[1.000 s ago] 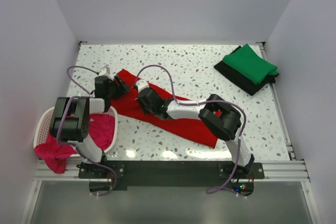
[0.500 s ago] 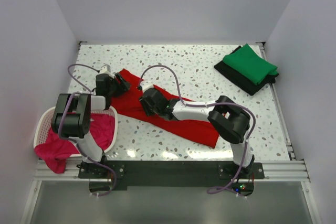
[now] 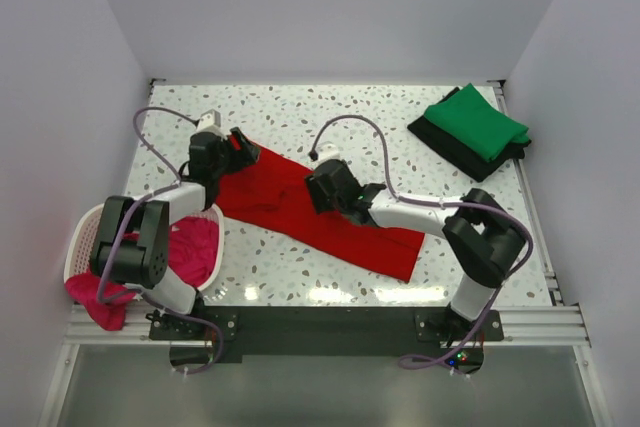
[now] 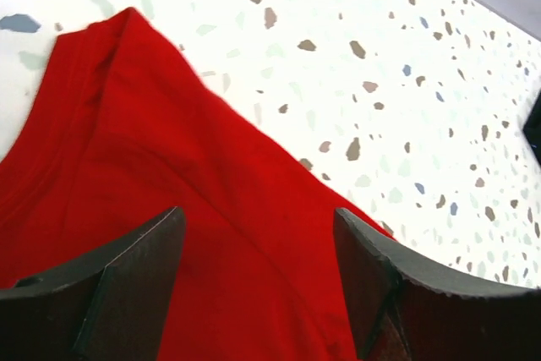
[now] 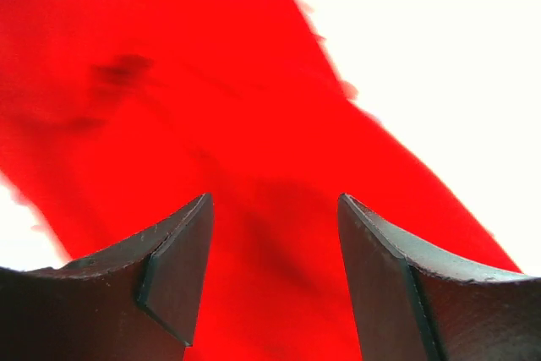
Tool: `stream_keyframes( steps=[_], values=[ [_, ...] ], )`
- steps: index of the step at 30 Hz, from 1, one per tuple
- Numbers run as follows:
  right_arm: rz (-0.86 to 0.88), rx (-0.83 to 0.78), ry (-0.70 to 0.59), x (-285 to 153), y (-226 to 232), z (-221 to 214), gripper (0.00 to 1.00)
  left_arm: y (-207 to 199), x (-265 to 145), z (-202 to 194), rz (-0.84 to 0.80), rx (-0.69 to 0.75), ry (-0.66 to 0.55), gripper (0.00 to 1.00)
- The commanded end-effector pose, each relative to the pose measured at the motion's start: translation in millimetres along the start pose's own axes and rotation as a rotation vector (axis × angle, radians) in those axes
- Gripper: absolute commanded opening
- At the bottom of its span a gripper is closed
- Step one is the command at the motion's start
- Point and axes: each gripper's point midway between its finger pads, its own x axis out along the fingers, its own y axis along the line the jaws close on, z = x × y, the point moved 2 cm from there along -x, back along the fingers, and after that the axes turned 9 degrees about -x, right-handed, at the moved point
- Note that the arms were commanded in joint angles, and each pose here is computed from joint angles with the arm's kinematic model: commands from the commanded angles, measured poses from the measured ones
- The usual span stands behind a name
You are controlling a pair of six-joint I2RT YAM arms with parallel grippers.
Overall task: Fold and stack the t-shirts
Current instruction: Fold the tshirt
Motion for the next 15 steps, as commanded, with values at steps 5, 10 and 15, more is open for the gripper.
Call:
stream_keyframes(
  steps=[5,10,15],
  values=[
    [-0.080,0.153,0.023,0,-56,-27,0.64,-23,3,-6,-0.061,0.056,0.011,0.76],
    [-0.112,0.232,0.115,2,-69,-65,0.64,-17,14,-32,-0.056,0.060,0.083,0.76],
    [-0.155,0.266,0.218,-3,-72,-95,0.64,-12,33,-52,-0.075,0.052,0.164,0.76]
  ],
)
